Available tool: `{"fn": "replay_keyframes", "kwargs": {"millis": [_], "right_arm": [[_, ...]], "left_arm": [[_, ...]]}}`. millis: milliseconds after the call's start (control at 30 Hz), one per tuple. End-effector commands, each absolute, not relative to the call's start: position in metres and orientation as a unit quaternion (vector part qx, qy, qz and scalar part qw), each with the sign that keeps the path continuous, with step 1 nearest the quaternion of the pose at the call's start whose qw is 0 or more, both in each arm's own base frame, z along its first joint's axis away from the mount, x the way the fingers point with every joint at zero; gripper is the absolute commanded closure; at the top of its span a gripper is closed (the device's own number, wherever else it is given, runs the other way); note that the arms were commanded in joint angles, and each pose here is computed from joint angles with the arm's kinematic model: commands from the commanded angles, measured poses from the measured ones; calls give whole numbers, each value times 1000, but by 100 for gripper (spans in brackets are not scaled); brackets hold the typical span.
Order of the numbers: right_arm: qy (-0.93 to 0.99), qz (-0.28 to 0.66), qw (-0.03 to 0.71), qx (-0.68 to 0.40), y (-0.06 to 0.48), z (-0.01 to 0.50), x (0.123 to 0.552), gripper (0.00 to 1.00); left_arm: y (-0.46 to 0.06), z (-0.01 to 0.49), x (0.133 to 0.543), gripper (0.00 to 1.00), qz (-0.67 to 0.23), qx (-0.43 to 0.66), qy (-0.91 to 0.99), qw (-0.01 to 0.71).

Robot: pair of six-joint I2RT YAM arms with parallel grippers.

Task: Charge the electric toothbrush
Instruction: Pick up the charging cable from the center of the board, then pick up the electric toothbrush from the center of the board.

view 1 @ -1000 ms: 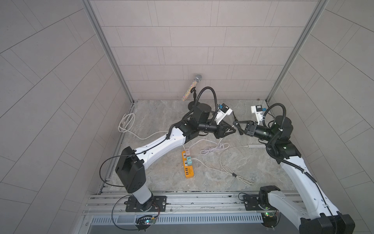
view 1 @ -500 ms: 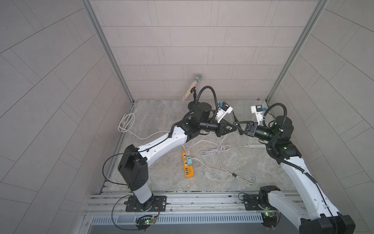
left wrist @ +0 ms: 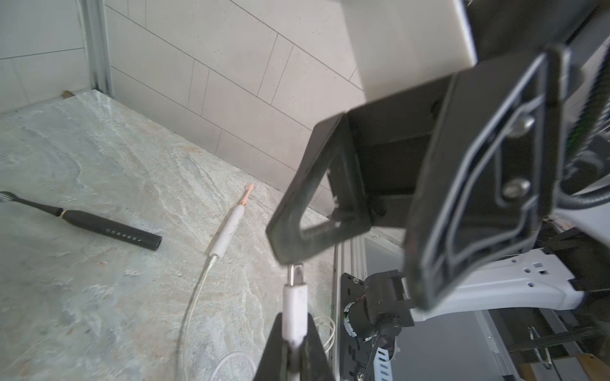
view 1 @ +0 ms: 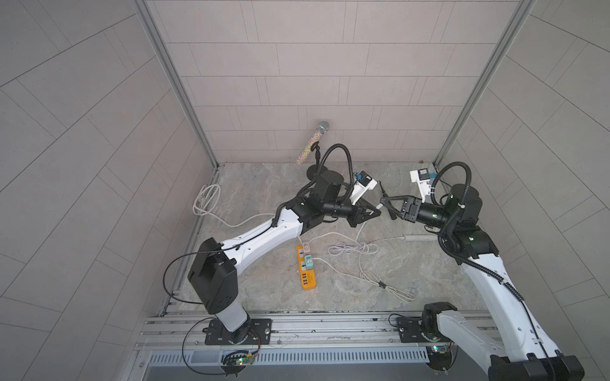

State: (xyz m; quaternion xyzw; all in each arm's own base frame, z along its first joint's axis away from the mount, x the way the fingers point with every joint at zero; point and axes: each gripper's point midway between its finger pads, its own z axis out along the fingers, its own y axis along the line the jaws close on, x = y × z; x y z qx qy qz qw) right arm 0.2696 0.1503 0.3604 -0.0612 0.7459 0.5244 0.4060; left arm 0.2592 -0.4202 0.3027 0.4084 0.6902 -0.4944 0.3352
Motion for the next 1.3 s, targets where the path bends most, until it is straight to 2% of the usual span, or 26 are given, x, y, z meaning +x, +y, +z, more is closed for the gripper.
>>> {"fn": "replay_keyframes", "kwargs": {"millis": [0,333,600,800,933,1267], "right_arm": [[781,465,414,-41,138,355,275,48],[899,182,373,143,53,265,344,41],[942,36,298,150,24,172,402,38],[965,-23,227,129,10,117,435,41],[973,-31,194,119,5,85,452,45],[987,-42,139,70,1,48,471,52]], "left_arm": [[-405,298,260,100,-457,428,691,363],[-384,259,275,100,-391,395,735,389],[-376,233,281,100,-372,370,753,396],[-376,227,283,100,-376,357,760,393],[-376,224,283,100,-375,357,760,393],[-383,215,288,100,-378,355,763,385]]}}
